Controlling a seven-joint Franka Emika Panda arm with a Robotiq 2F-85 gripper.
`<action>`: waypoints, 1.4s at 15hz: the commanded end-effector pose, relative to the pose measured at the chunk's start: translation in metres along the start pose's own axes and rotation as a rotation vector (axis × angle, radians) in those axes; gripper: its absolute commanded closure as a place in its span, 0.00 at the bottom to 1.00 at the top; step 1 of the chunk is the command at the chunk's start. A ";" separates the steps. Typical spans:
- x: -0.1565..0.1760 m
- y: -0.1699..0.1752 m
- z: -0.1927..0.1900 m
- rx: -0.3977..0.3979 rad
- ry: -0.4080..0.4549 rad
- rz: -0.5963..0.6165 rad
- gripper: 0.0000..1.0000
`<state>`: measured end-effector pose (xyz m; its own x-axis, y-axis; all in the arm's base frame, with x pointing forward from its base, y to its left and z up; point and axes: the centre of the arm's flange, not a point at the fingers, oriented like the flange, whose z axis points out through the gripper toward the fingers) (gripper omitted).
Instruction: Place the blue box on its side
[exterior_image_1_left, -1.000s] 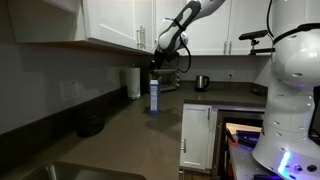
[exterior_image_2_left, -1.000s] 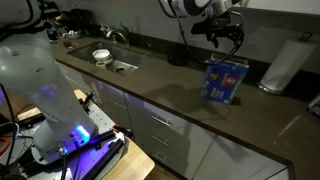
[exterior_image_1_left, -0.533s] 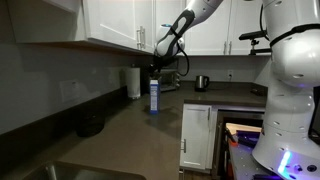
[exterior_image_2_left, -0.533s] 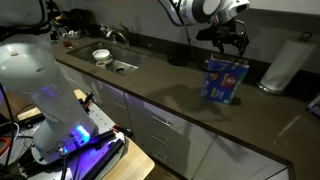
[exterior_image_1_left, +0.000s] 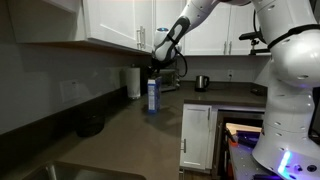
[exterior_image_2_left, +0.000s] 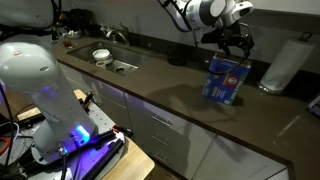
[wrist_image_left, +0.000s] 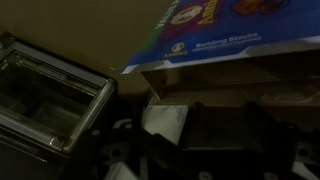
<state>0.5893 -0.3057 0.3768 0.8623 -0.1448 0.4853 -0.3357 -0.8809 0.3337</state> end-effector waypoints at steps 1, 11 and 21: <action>0.011 -0.009 -0.007 -0.017 -0.010 -0.033 0.00; 0.022 -0.016 -0.035 -0.042 -0.102 -0.133 0.00; 0.017 0.044 -0.024 -0.014 -0.251 -0.199 0.00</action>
<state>0.5834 -0.3150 0.4084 0.9645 -0.0824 0.2509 -0.1860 -0.8863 0.4241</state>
